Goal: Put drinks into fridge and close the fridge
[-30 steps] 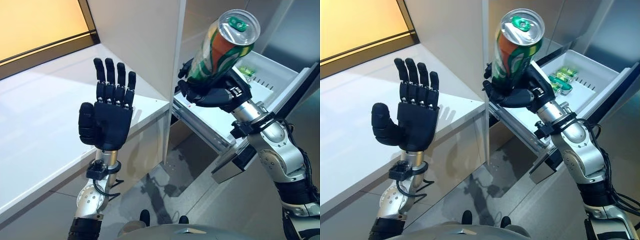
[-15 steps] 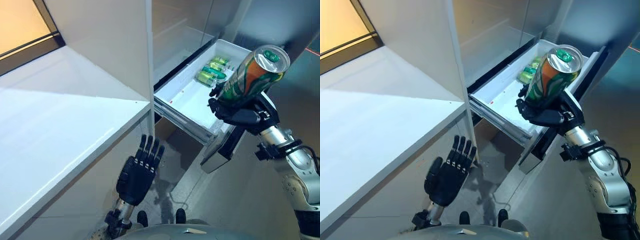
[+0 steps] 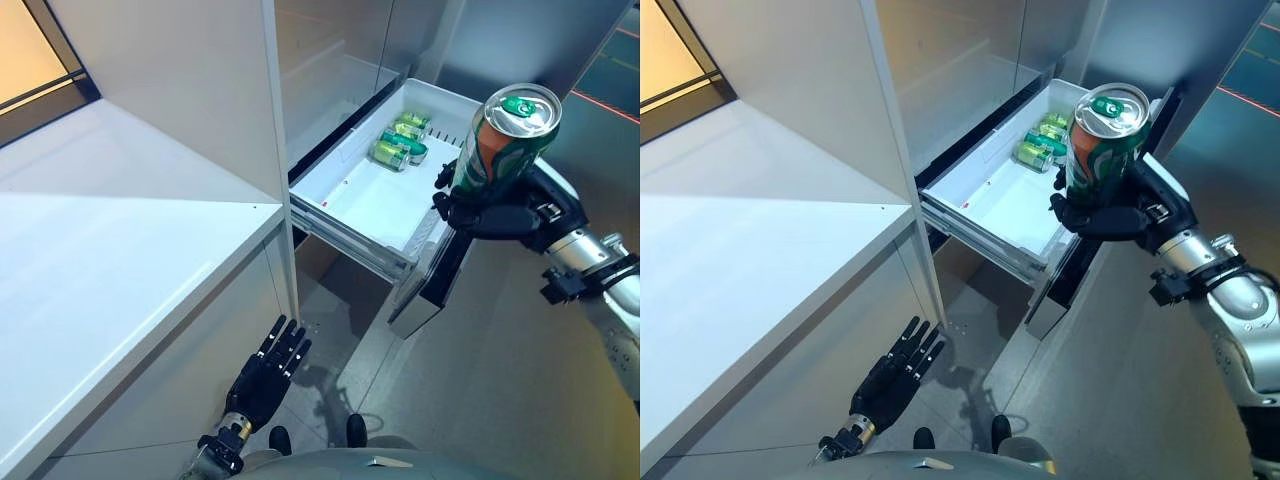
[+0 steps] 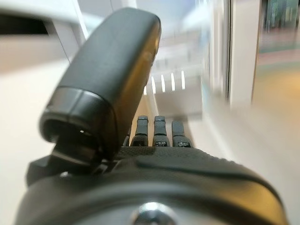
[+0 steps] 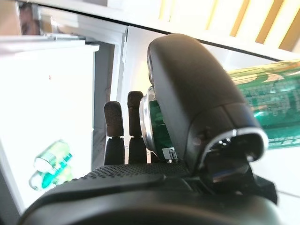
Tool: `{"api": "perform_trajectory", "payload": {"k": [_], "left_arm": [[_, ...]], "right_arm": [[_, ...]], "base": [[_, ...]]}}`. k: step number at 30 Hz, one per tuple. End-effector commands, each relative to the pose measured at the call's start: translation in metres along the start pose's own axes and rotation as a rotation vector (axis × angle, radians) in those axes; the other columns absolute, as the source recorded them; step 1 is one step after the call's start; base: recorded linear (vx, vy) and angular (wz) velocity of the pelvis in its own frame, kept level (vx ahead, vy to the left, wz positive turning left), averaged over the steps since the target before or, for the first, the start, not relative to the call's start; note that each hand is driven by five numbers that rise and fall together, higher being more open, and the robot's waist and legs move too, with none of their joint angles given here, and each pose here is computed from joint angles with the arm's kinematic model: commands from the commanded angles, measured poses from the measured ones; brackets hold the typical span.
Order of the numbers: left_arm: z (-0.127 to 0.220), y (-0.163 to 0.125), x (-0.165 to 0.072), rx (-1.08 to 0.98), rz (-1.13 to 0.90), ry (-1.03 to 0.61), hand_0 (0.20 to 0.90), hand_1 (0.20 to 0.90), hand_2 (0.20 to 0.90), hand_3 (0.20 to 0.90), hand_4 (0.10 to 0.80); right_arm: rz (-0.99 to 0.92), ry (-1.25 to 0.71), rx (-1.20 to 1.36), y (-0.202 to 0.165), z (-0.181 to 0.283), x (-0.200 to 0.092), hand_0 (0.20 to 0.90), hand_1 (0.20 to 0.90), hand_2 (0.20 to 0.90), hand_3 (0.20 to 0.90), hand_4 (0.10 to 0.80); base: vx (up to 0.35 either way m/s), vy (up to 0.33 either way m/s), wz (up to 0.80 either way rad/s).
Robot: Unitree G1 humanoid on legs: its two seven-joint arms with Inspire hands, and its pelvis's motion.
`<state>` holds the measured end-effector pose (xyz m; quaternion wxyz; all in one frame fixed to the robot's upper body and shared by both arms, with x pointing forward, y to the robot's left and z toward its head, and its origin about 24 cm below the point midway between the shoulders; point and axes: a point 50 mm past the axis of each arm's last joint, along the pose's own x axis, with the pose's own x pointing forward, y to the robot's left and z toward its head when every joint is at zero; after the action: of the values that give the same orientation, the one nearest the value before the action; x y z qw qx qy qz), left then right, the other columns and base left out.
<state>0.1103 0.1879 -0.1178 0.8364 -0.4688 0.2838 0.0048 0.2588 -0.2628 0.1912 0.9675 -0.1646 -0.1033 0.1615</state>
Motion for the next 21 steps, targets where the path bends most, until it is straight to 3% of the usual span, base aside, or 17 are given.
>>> {"api": "perform_trajectory", "payload": {"k": [1, 8, 15, 21], "left_arm": [[0.018, 0.012, -0.001, 0.209, 0.104, 0.013, 0.9, 0.9, 0.9, 0.9, 0.8], [0.01, 0.048, -0.023, 0.427, 0.357, 0.157, 0.9, 0.9, 0.9, 0.9, 0.8], [0.001, 0.072, -0.047, 0.465, 0.531, 0.266, 0.9, 0.9, 0.9, 0.9, 0.8], [0.016, 0.086, -0.061, 0.565, 0.654, 0.312, 0.9, 0.9, 0.9, 0.9, 0.8]], "right_arm": [[-0.089, -0.339, -0.091, -0.032, 0.082, 0.025, 0.3, 0.3, 0.3, 0.2, 0.1], [-0.037, -0.241, -0.093, -0.036, 0.082, 0.056, 0.3, 0.3, 0.3, 0.2, 0.1], [-0.071, -0.054, -0.067, -0.046, 0.06, 0.074, 0.3, 0.3, 0.3, 0.2, 0.1], [-0.137, 0.103, -0.057, -0.059, 0.035, 0.087, 0.3, 0.3, 0.3, 0.2, 0.1]], "base": [[0.048, -0.034, 0.01], [0.099, -0.051, 0.05], [0.149, -0.046, 0.1], [0.054, -0.098, 0.2]]}}
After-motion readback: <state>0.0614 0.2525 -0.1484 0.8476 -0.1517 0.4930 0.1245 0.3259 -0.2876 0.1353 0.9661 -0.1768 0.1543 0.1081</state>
